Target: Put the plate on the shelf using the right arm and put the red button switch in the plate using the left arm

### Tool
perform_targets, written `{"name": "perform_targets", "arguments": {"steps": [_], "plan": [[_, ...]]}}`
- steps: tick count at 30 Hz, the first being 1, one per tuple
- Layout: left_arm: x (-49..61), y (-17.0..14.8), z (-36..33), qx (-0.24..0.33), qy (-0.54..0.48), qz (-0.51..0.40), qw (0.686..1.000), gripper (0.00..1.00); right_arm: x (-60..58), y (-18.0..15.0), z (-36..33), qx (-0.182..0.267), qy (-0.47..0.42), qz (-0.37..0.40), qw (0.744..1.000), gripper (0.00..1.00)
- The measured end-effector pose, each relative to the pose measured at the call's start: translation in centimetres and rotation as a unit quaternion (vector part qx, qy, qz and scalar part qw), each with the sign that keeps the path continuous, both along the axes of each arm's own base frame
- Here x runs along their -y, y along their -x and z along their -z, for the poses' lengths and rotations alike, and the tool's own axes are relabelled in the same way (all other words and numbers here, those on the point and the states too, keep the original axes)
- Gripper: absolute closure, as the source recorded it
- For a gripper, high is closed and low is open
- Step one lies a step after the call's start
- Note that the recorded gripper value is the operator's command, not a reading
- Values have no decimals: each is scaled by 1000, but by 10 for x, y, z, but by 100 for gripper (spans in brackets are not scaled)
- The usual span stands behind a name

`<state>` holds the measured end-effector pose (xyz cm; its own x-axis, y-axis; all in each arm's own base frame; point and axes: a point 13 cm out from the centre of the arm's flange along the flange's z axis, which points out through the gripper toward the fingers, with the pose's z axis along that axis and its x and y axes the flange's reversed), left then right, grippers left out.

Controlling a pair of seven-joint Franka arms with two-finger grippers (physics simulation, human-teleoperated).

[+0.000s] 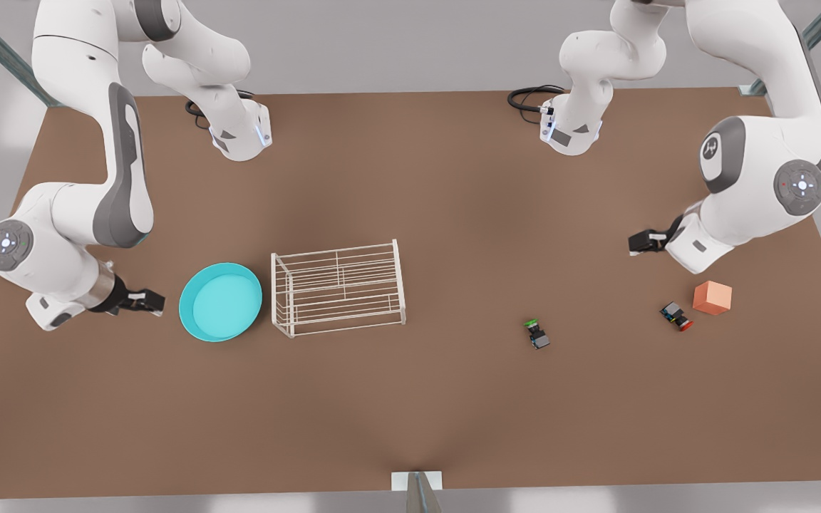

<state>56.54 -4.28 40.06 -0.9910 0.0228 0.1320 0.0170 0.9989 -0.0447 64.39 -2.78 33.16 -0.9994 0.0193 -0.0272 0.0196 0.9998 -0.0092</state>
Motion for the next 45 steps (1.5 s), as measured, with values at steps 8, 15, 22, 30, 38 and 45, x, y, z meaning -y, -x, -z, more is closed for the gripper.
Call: {"name": "perform_targets", "arguments": {"steps": [8, 15, 22, 30, 38, 45], "plan": [[3, -14, 9, 16, 5, -3, 1000, 0, -3, -1, 3, -4, -1, -13, 1000, 0], [-1, -17, 13, 17, 1, -7, 1000, 0, 2, 23, 85, -85, -14, -23, 996, 0], [-1, -17, 14, 16, 1, -7, 1000, 0, 24, 40, 148, -122, -52, -3, 991, 0], [-23, -27, -6, 38, 2, -15, 999, 0, 40, 55, 195, -148, -91, 9, 985, 0], [-18, -28, -7, 38, 3, 0, 999, 0, 45, 78, 242, -155, -104, -3, 982, 0], [-19, -27, -6, 37, 3, 5, 999, 0, 65, 73, 262, -128, -92, -17, 987, 0]]}}
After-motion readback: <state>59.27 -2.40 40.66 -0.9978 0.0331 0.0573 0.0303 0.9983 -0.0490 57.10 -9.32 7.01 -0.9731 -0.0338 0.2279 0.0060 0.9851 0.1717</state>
